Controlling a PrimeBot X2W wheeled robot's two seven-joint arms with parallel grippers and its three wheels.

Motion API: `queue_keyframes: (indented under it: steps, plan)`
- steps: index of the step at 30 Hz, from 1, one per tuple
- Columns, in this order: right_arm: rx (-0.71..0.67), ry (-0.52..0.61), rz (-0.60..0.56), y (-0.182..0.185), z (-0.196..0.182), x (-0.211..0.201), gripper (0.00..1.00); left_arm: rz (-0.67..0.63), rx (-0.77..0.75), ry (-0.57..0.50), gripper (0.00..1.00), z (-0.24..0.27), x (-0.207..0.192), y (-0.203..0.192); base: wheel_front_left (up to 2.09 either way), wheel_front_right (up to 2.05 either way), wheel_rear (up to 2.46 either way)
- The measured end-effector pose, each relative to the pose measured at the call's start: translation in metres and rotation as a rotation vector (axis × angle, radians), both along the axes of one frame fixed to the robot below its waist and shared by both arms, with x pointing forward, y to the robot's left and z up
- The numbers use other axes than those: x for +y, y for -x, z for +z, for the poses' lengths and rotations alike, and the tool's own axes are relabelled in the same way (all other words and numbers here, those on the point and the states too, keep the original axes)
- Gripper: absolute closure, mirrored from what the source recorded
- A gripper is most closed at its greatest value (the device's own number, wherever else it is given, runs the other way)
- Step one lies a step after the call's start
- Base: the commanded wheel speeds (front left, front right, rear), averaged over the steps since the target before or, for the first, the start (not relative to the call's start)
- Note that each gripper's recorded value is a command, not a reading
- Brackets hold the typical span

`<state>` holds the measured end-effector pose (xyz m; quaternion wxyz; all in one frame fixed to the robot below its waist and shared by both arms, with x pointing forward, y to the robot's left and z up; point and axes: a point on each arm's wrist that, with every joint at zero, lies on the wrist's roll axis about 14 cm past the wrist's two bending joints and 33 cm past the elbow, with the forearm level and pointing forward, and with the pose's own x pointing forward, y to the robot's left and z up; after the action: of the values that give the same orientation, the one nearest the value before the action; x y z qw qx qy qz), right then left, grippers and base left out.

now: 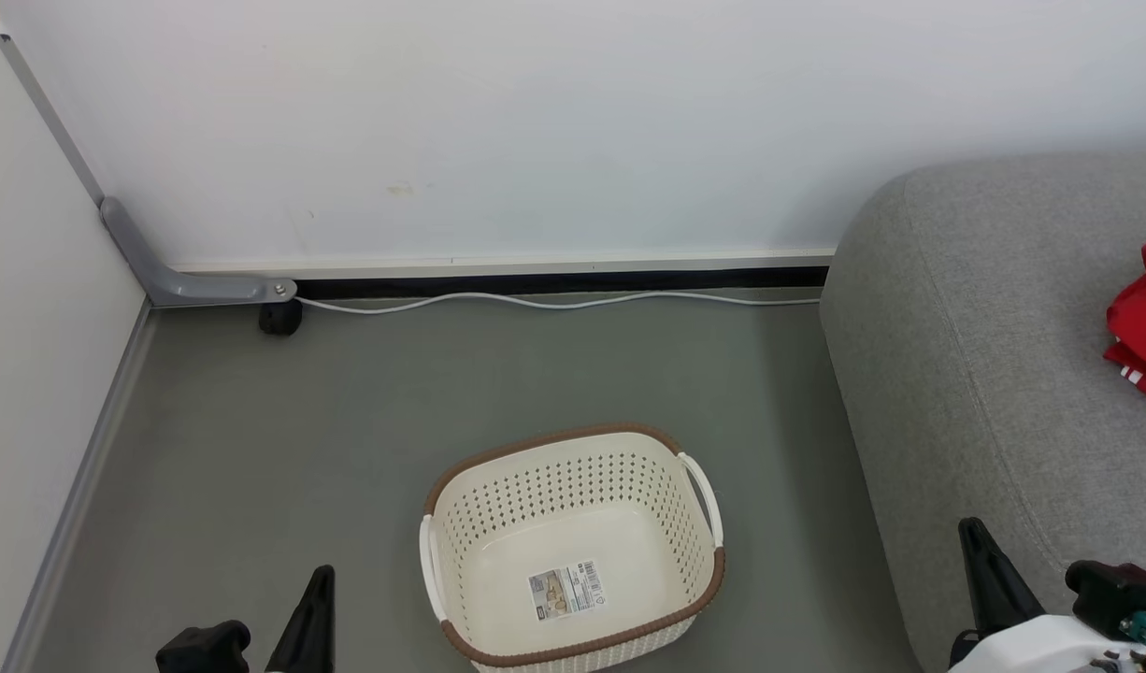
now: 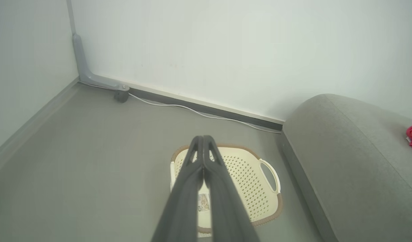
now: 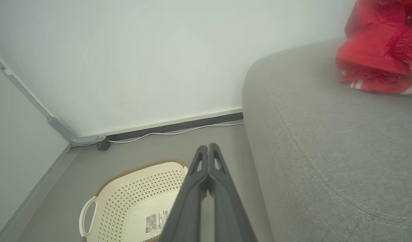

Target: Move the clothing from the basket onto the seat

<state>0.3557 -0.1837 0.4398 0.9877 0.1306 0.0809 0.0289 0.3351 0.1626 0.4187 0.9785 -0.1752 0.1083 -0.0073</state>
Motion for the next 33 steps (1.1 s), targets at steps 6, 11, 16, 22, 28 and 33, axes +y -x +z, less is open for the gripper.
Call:
queue_keyframes:
  steps: [6,11,16,22,28,33]
  plan:
    - [0.01,-0.064,-0.026,-0.001,0.0,-0.002,1.0,0.025,0.009,0.058,1.0,0.0,0.002,-0.001,0.0,0.0,0.0]
    - [0.012,-0.118,-0.049,-0.002,0.001,-0.004,1.0,0.046,0.014,0.106,1.0,0.001,0.005,-0.002,0.0,0.0,0.0]
    - [0.014,-0.173,-0.074,-0.003,0.003,-0.007,1.0,0.068,0.017,0.154,1.0,0.002,0.007,-0.003,0.0,0.0,0.0]
    - [0.018,-0.236,-0.094,-0.005,0.005,-0.009,1.0,0.09,0.024,0.214,1.0,0.003,0.009,-0.003,0.0,0.0,0.0]
    - [0.028,-0.304,-0.115,-0.005,0.005,-0.009,1.0,0.11,0.029,0.275,1.0,0.004,0.011,-0.005,0.0,0.0,0.0]
    - [0.03,-0.357,-0.135,-0.006,0.006,-0.012,1.0,0.128,0.033,0.323,1.0,0.004,0.013,-0.006,0.0,0.0,0.0]
